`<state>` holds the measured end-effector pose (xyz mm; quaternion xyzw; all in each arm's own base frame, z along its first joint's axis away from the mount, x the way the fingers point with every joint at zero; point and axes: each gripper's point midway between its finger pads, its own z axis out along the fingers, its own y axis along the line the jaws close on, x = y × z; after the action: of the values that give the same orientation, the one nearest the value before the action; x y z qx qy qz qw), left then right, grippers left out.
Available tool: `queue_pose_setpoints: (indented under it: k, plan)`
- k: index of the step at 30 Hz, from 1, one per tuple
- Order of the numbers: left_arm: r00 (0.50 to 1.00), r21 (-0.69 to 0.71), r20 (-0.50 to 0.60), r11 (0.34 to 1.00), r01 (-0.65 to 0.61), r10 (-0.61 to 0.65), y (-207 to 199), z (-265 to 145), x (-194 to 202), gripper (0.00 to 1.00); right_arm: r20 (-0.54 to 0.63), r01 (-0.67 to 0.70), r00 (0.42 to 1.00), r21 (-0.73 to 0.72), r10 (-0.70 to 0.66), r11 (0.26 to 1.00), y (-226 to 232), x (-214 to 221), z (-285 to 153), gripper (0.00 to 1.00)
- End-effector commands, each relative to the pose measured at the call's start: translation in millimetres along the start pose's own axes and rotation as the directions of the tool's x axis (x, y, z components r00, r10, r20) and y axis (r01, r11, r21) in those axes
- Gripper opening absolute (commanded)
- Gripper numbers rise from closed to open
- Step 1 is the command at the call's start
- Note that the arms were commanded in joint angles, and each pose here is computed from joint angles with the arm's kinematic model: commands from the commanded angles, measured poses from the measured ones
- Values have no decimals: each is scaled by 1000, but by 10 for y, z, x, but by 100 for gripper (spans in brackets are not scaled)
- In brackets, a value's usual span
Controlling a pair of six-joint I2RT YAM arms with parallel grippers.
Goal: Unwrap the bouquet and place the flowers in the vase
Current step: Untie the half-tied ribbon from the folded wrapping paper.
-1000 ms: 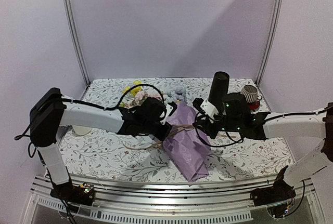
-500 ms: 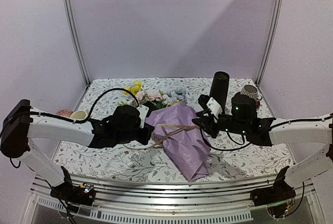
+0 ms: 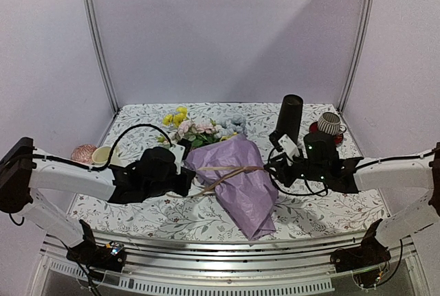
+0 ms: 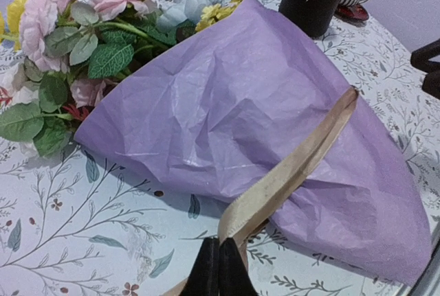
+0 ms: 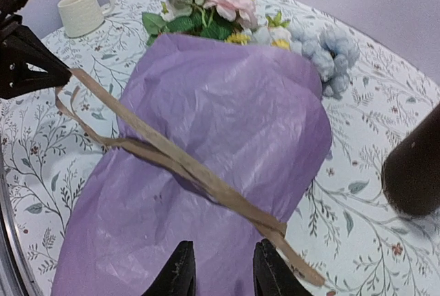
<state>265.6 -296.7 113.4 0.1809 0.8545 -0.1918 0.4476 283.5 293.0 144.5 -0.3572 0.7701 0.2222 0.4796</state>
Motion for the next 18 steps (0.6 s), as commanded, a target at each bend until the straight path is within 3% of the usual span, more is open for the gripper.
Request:
queue_pose_setpoints:
  k: [1, 3, 5, 7, 8, 10, 12, 18]
  plan:
    - [999, -23, -11, 999, 33, -33, 58, -21, 135, 0, -127, -119, 983, 92, 130, 989, -132, 360, -169, 33]
    - [999, -24, -18, 999, 41, -42, 68, -17, 173, 0, -145, -164, 975, 36, 168, 986, -29, 371, -246, 49]
    - [999, -27, -26, 999, 44, -45, 79, -9, 210, 0, -157, -201, 969, -52, 191, 978, 136, 328, -310, 54]
    - [998, -28, -26, 998, 49, -50, 79, -1, 210, 0, -164, -264, 954, -50, 252, 963, 150, 295, -370, 61]
    - [998, -28, -27, 998, 50, -51, 76, 3, 213, 0, -166, -288, 946, -43, 278, 957, 146, 292, -391, 68]
    - [998, -25, -25, 998, 54, -55, 68, 7, 199, 0, -171, -389, 906, 26, 387, 921, 62, 307, -415, 97]
    - [998, -20, -21, 998, 58, -58, 51, 6, 182, 0, -182, -471, 860, 76, 477, 879, 13, 332, -425, 99]
    - [999, -25, -16, 999, 48, -49, 53, 12, 156, 0, -263, -569, 800, -46, 540, 821, 302, 542, -379, 99]
